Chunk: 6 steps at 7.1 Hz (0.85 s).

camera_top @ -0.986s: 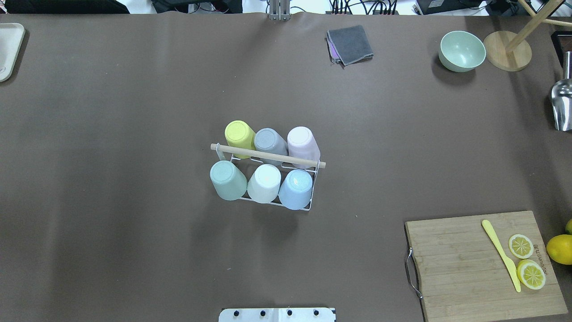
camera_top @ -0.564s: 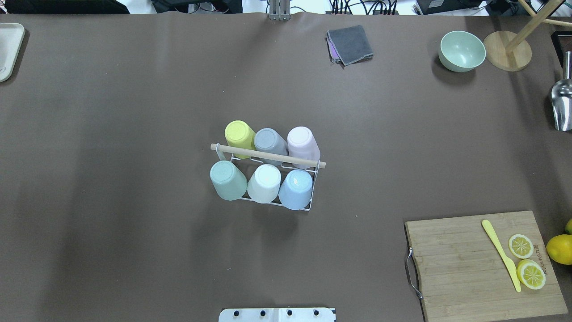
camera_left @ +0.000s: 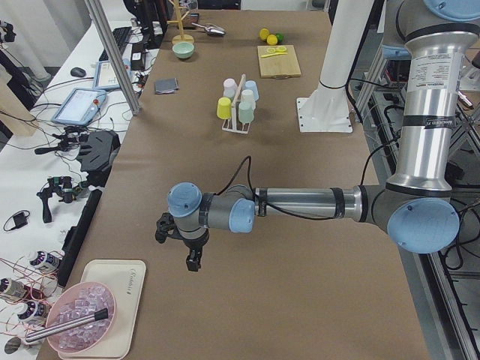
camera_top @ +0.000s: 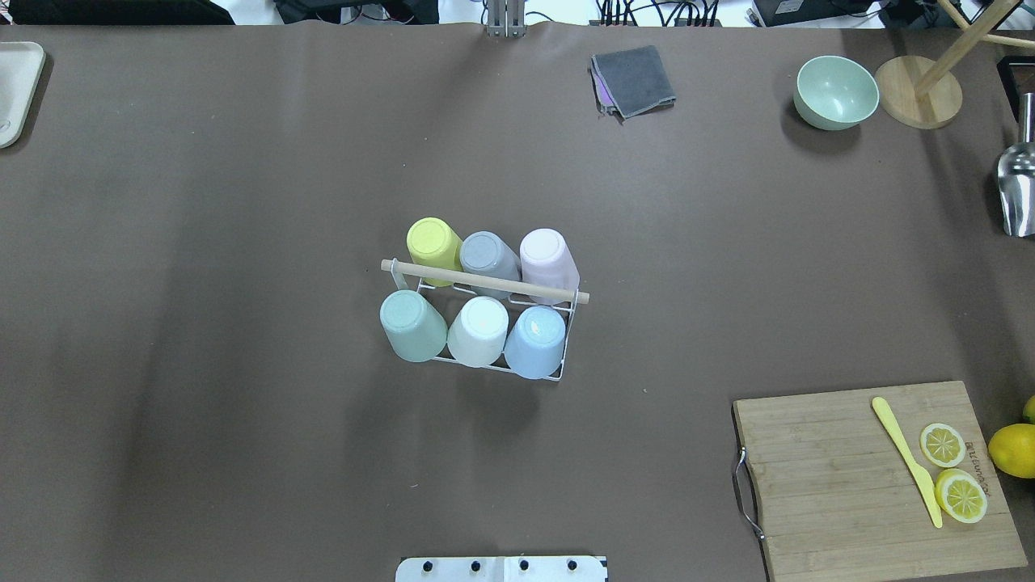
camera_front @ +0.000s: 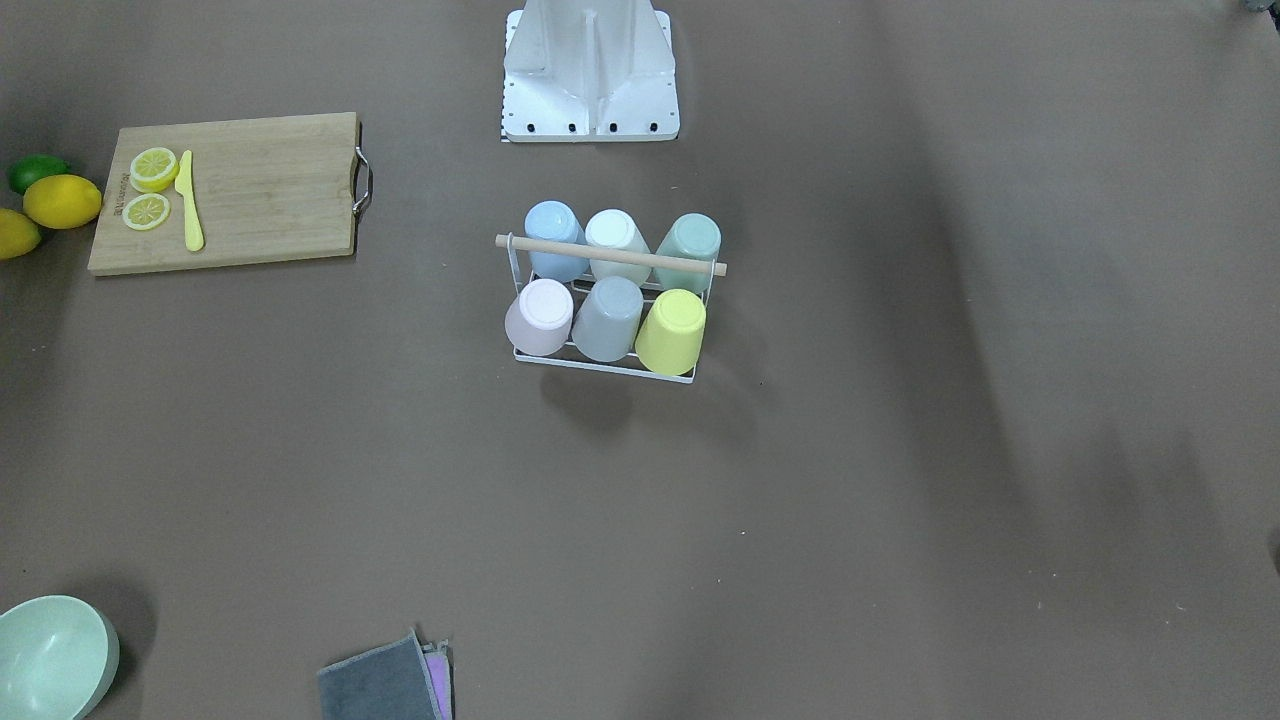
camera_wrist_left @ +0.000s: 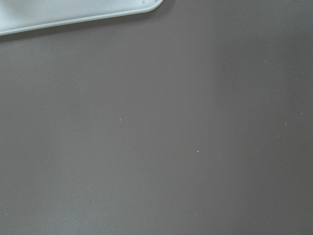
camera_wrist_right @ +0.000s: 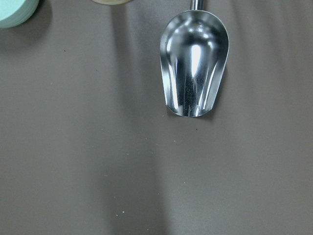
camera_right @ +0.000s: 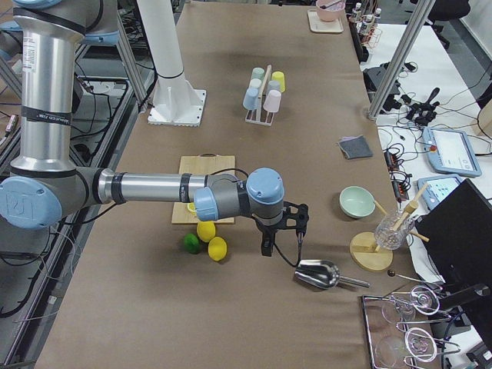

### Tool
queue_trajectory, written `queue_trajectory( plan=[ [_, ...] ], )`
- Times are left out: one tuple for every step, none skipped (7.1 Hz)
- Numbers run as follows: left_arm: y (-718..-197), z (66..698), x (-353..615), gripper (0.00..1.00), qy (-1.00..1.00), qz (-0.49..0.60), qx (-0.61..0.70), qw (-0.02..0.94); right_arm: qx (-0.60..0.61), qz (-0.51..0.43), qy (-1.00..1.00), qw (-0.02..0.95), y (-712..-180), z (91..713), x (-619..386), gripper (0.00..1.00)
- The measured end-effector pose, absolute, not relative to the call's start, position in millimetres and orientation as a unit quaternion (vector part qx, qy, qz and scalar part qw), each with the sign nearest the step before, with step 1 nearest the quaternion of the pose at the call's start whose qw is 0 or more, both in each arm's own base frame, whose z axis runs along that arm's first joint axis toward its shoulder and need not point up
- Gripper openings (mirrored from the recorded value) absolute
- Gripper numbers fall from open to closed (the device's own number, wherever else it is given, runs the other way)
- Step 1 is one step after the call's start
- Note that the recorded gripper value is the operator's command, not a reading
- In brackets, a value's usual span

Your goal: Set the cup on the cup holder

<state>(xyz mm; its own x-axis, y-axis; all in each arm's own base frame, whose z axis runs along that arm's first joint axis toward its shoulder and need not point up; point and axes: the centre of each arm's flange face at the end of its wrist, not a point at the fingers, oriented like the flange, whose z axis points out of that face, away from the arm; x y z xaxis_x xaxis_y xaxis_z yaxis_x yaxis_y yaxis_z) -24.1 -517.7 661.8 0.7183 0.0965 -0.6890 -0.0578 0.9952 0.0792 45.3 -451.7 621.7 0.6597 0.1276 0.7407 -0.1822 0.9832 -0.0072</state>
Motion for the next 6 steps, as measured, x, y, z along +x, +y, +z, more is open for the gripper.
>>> queue_trajectory(
  plan=[
    [-517.8,661.8,-23.9,0.98,0.374,0.040,0.027,0.926,0.037,0.077,-0.400,0.912,-450.8,622.9,45.9,0.97],
    [-517.4,661.9,-23.9,0.98,0.374,0.039,0.026,0.926,0.040,0.068,-0.397,0.915,-449.5,624.8,46.4,0.97],
    [-516.8,662.0,-23.9,0.98,0.374,0.039,0.026,0.926,0.042,0.062,-0.393,0.916,-448.5,626.4,46.8,0.97],
    [-516.5,661.4,-24.0,0.98,0.374,0.039,0.027,0.926,0.043,0.058,-0.392,0.917,-447.8,627.5,47.1,0.97],
    [-516.6,660.5,-24.3,0.98,0.374,0.039,0.031,0.926,0.042,0.057,-0.391,0.918,-446.6,628.8,47.3,0.97],
    [-515.8,660.9,-24.5,0.98,0.375,0.041,0.036,0.926,0.041,0.057,-0.390,0.918,-444.8,630.7,47.5,0.97]
  ],
)
